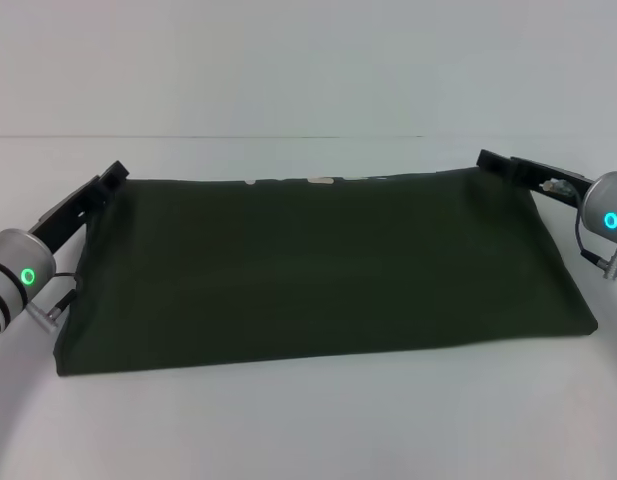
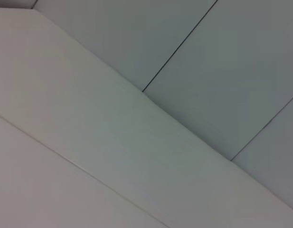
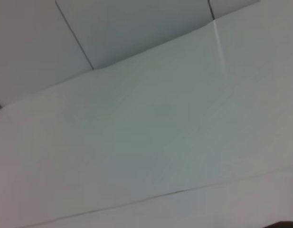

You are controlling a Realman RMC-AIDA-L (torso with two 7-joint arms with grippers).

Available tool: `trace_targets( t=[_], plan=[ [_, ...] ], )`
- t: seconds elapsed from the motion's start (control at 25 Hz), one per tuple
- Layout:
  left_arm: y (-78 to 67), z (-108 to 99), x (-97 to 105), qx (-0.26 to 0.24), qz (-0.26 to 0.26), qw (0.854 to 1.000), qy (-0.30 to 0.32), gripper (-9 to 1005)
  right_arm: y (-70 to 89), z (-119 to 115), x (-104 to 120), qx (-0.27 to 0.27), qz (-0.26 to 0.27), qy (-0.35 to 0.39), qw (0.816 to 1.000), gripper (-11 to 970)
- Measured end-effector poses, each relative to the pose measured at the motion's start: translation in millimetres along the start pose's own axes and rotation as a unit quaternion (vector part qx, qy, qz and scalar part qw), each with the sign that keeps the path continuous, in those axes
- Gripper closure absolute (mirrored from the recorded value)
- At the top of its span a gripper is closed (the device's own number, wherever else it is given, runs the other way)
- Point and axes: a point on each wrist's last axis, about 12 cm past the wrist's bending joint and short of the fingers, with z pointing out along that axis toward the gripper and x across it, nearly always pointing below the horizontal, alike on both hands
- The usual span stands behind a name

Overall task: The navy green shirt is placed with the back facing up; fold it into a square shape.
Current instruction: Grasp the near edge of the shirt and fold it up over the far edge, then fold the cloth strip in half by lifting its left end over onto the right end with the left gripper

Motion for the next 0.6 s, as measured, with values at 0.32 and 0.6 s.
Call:
trace_targets(
  t=[0.32, 0.6],
  plan=[
    [9.9, -12.9, 4.3, 0.004, -0.014, 1.000, -0.005, 543, -26.0, -25.8, -3.0, -0.018, 0.058, -0.057, 0.997, 142],
    [32.7, -51.3, -11.7, 0.069, -0.081, 0.994, -0.003, 436, -22.2, -60.0, -3.8, -0.156, -0.040, -0.075, 0.984, 56]
  ],
)
